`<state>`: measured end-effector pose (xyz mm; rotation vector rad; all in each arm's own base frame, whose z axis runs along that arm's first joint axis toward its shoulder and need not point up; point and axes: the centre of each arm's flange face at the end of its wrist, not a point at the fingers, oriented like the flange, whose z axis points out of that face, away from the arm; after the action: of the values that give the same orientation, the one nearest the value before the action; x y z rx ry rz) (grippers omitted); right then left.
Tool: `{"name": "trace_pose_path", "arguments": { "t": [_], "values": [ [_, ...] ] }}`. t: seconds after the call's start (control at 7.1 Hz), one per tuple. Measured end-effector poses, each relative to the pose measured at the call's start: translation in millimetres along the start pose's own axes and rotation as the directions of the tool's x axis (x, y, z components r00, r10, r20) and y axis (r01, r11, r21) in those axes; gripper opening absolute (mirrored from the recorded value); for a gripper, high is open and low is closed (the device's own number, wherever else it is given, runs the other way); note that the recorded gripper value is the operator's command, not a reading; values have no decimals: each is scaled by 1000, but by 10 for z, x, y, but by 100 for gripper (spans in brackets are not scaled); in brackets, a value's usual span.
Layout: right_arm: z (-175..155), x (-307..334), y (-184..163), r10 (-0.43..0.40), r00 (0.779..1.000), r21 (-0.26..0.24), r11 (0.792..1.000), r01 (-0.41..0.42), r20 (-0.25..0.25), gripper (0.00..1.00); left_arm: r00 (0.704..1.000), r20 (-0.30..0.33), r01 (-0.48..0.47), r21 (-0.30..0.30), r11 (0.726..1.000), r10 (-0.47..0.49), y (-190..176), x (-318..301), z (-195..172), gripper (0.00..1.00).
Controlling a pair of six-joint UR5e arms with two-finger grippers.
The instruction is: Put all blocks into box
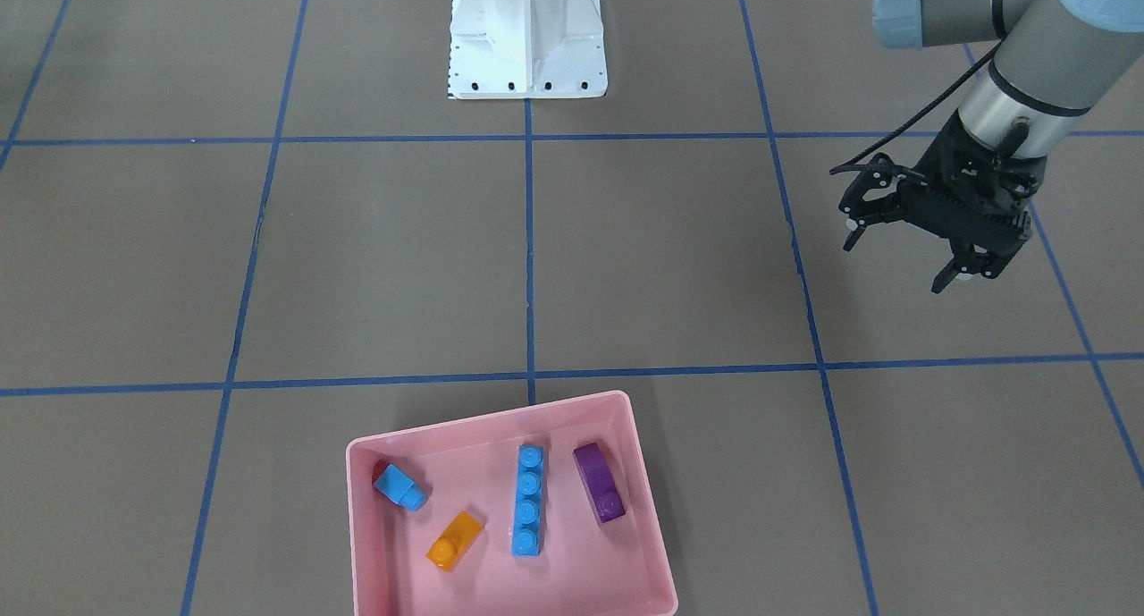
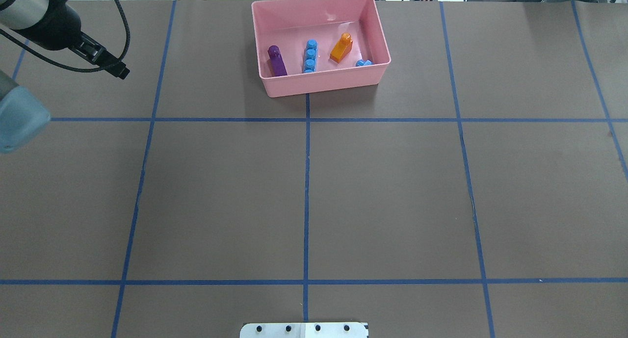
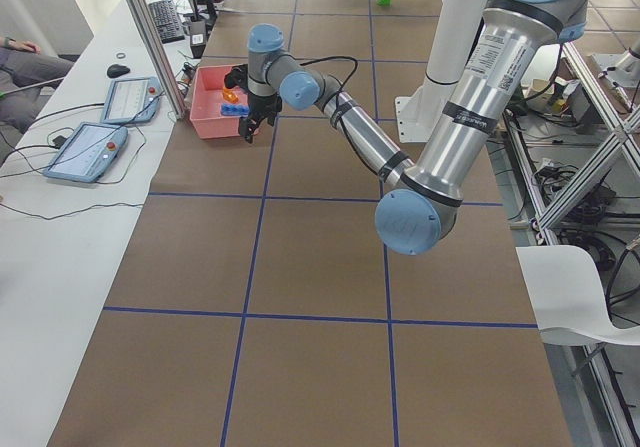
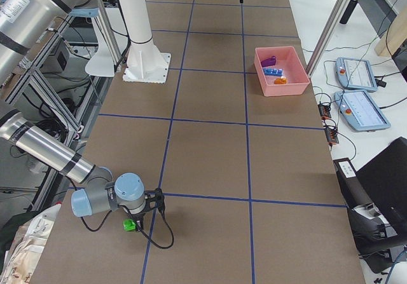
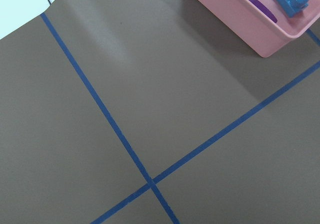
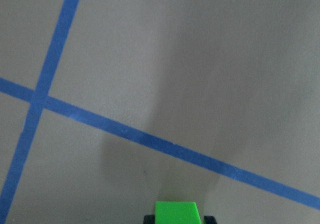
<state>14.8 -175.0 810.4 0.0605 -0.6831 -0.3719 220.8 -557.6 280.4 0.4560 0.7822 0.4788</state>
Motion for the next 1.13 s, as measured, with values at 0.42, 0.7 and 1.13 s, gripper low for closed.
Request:
{"name": "trace_pose_path", "arguments": {
  "t": [0.42,0.7,1.13],
  "values": [
    [-346,-166,-356,-35,998,107,993,41,-59,0,1000,1,3,-3,1000,-3,13,-15,12,100],
    [-707,-276,-651,-26,997,211,977,42,-78,0,1000,16,13,-9,1000,-12,63,-87,23,100],
    [-1212,-484,-1819,63,998,313,949,-51,-29,0,996,62,68,-24,997,-67,273,-513,-29,100]
  ]
}}
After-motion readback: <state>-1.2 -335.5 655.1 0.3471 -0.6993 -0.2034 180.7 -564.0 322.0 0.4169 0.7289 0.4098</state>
